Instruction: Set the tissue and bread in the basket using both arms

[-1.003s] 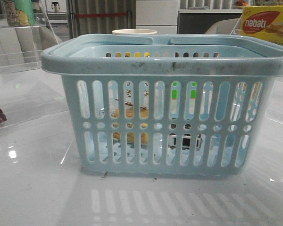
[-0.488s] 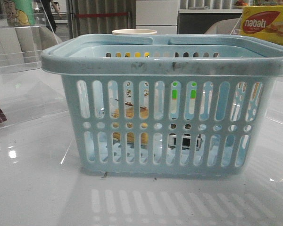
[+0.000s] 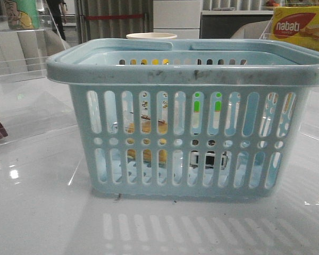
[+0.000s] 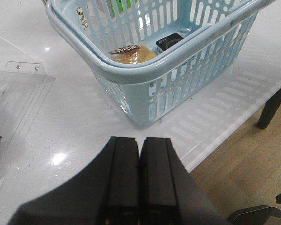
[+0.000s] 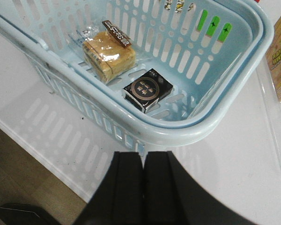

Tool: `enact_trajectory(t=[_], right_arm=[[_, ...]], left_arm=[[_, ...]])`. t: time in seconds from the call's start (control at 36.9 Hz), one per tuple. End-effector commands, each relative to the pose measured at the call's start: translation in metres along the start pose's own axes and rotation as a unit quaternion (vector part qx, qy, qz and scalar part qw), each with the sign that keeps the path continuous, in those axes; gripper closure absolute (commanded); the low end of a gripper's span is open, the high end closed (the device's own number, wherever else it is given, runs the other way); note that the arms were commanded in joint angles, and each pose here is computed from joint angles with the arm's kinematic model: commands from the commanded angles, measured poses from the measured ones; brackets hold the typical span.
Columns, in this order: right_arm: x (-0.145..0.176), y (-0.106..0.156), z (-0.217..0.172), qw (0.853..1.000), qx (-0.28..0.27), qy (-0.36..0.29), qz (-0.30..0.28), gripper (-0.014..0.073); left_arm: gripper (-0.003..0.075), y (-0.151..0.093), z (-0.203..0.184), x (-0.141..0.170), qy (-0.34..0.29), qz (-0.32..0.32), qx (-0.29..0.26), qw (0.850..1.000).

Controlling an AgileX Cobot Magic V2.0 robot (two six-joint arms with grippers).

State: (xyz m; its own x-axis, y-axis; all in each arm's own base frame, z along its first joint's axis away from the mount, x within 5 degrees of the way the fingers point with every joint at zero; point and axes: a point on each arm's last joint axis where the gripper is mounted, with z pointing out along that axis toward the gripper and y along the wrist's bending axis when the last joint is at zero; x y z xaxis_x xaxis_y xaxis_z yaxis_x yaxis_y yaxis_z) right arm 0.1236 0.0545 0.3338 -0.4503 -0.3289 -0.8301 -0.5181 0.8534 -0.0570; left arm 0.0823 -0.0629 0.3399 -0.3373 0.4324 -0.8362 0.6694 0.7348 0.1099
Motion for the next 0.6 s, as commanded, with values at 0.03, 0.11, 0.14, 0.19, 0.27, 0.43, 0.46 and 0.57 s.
enact_trajectory(t=[0.03, 0.11, 0.14, 0.19, 0.27, 0.43, 0.46, 0.57], right_arm=[[-0.013, -0.003, -0.006, 0.999, 0.015, -0.044, -0.003, 0.0530], [-0.013, -0.003, -0.006, 0.999, 0.015, -0.044, -0.003, 0.0530], [-0.013, -0.003, -0.006, 0.999, 0.015, -0.044, -0.003, 0.0530], [-0.013, -0.003, -0.006, 0.999, 0.015, -0.044, -0.003, 0.0530], [-0.013, -0.003, -0.006, 0.999, 0.015, -0.044, -0.003, 0.0530], [-0.013, -0.003, -0.006, 0.999, 0.015, -0.044, -0.003, 0.0530], [-0.013, -0.003, -0.006, 0.999, 0.015, -0.044, -0.003, 0.0530], [-0.013, -0.003, -0.006, 0.999, 0.015, -0.044, -0.003, 0.0530]], left_arm=[[0.0629, 0.002, -0.004, -0.014, -0.053, -0.004, -0.006, 0.999], [0.0629, 0.002, -0.004, -0.014, -0.053, -0.004, -0.006, 0.999], [0.0629, 0.002, -0.004, -0.014, -0.053, -0.004, -0.006, 0.999], [0.0629, 0.002, -0.004, -0.014, -0.053, -0.004, -0.006, 0.999], [0.0629, 0.002, -0.004, -0.014, -0.053, -0.004, -0.006, 0.999], [0.0629, 0.004, -0.005, -0.015, -0.053, 0.012, -0.022, 0.998], [0.0629, 0.007, -0.006, -0.015, -0.060, 0.028, -0.038, 0.997], [0.0629, 0.015, -0.016, -0.015, -0.086, 0.053, -0.091, 0.991]])
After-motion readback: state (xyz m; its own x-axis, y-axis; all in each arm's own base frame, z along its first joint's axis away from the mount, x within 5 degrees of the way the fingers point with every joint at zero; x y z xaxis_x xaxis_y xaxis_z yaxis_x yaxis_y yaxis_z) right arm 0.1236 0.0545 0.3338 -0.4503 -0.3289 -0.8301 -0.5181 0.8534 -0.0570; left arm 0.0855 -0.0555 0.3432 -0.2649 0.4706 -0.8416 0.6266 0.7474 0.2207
